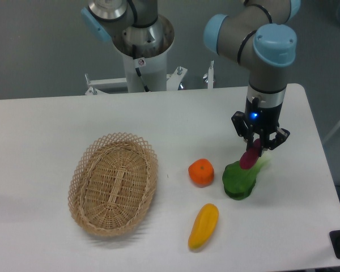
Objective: Place the sweet potato on the table
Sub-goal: 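Lift the held purple sweet potato up from the bok choy, then carry the held sweet potato off the bok choy and lower it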
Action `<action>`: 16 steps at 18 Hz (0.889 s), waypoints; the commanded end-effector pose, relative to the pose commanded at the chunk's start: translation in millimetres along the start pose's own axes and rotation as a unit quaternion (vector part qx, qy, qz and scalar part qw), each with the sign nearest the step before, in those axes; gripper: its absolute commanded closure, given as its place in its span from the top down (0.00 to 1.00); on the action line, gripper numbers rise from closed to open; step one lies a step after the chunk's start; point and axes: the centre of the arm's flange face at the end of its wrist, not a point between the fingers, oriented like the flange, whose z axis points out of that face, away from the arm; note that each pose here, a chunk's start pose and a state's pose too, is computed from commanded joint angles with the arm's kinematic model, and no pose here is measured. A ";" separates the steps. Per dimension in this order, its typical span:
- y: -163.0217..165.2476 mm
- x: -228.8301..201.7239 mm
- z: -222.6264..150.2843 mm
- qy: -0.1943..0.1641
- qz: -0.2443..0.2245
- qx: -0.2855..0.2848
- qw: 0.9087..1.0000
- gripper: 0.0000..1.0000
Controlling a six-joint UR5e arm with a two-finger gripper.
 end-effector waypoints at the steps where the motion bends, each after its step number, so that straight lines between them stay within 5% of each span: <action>1: 1.5 2.3 -0.6 0.000 0.008 -0.001 1.000 0.29; 16: 46.6 61.5 68.9 0.053 0.132 -0.044 0.989 0.30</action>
